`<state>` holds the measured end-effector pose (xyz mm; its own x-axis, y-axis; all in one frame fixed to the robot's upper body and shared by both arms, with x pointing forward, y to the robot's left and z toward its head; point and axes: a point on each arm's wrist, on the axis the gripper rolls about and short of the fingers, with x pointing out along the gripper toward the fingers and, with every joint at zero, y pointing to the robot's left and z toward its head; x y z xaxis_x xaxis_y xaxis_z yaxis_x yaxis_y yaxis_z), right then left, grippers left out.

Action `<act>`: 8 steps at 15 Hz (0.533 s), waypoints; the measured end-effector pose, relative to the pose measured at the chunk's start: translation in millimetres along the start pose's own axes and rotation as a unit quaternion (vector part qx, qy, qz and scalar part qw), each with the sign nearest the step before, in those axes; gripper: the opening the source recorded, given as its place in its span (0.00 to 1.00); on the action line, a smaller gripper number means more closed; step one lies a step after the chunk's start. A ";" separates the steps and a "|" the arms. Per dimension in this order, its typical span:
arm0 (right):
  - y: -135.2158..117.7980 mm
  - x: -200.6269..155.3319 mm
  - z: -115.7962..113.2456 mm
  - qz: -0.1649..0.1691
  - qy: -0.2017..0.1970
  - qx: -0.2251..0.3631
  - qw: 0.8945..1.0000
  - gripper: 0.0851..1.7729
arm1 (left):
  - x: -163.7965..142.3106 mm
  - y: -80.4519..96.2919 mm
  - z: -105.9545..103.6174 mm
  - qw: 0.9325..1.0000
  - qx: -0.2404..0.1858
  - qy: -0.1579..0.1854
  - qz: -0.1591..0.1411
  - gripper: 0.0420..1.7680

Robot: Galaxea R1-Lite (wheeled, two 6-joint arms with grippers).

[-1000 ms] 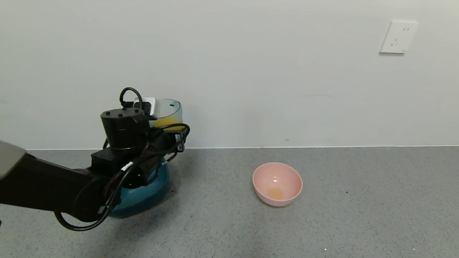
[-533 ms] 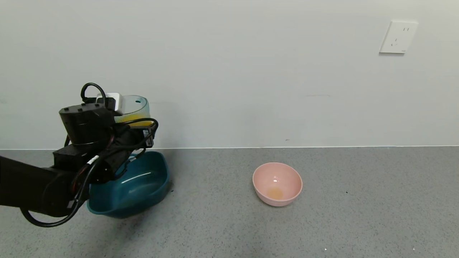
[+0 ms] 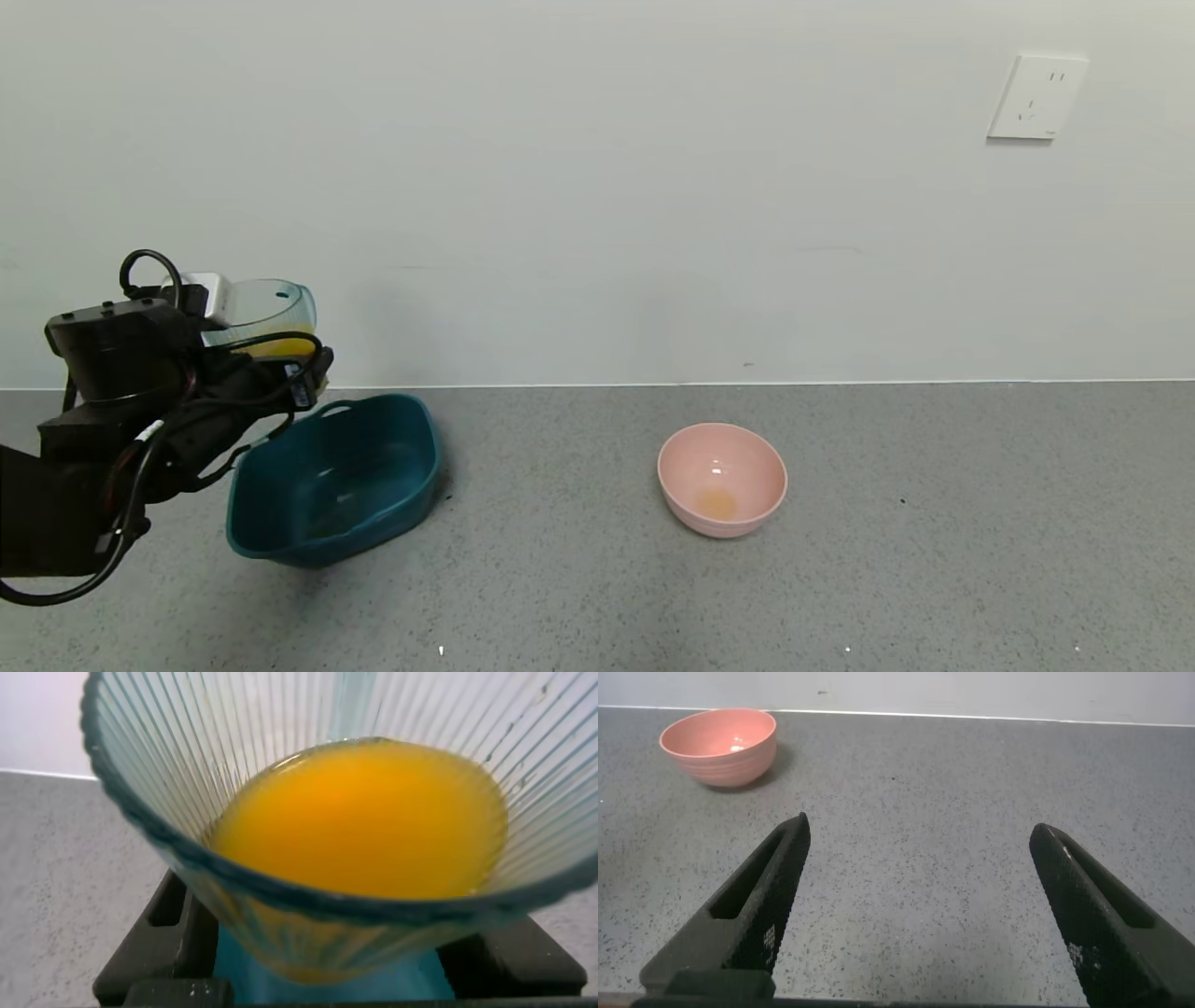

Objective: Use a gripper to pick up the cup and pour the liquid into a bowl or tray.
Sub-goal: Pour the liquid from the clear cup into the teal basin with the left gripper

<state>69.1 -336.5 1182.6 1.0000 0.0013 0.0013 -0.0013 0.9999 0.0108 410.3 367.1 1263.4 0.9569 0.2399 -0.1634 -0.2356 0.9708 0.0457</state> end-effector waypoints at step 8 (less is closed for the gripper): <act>0.0 0.0 0.0 0.000 0.000 0.000 1.000 0.96 | 2.0 58.6 -18.5 0.999 0.015 0.018 0.029 0.72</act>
<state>69.1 -336.5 1182.6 1.0000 0.0013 0.0013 -0.0013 0.9999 0.0104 395.2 424.5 1247.5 0.9354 0.2955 -0.1943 -0.2839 0.9550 0.0857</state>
